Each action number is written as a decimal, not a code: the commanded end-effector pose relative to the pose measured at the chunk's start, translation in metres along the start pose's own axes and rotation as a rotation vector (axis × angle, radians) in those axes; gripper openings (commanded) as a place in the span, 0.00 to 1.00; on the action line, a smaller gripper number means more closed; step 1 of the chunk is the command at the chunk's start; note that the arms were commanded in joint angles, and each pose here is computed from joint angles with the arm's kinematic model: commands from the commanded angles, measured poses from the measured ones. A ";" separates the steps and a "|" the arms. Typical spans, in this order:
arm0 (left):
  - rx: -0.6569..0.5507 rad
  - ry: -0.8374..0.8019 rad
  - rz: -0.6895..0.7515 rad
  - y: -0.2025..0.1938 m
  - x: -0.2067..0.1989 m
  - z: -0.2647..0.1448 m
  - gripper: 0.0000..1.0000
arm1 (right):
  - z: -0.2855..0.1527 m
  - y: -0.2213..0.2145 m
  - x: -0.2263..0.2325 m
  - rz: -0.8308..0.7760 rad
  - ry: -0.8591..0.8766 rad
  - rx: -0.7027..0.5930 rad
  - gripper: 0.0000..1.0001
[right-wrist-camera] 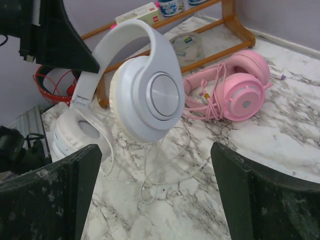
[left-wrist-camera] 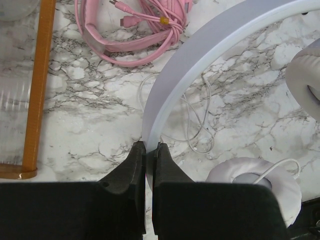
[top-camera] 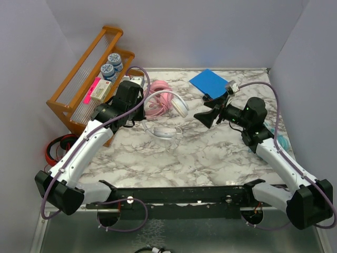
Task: Wrap the headphones
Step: Wrap the headphones cable around the headphones.
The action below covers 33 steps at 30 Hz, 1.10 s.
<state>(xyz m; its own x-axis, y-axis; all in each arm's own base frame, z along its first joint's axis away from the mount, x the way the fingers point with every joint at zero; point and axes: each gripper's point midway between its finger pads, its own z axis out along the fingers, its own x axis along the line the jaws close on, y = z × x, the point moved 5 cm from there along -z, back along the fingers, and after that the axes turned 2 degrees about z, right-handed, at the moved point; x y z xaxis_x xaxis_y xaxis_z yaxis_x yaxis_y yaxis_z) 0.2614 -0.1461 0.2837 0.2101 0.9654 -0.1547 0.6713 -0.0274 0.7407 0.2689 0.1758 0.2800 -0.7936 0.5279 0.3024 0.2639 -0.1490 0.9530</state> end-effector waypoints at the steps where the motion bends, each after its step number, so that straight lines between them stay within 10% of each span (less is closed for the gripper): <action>1: -0.114 -0.099 -0.064 0.020 -0.014 -0.009 0.00 | 0.015 0.011 0.026 -0.131 0.120 0.000 1.00; 22: -0.095 -0.113 -0.026 0.013 -0.014 -0.009 0.00 | 0.090 -0.011 0.029 -0.494 -0.208 0.151 0.99; 28: -0.091 -0.144 -0.002 0.013 -0.017 -0.011 0.03 | 0.090 -0.013 0.034 -0.492 -0.170 0.134 0.54; 33: -0.093 -0.139 0.000 0.011 -0.015 -0.012 0.10 | 0.089 -0.019 0.035 -0.486 -0.153 0.158 0.37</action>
<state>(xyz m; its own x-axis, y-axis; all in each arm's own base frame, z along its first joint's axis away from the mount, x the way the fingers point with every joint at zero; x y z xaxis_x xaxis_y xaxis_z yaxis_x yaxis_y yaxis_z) 0.2581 -0.1499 0.2793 0.2523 0.9507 -0.1801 0.6677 -0.0364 0.7435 0.2932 0.2641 0.2681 -0.7222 0.6623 -0.1992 -0.0182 0.2698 0.9627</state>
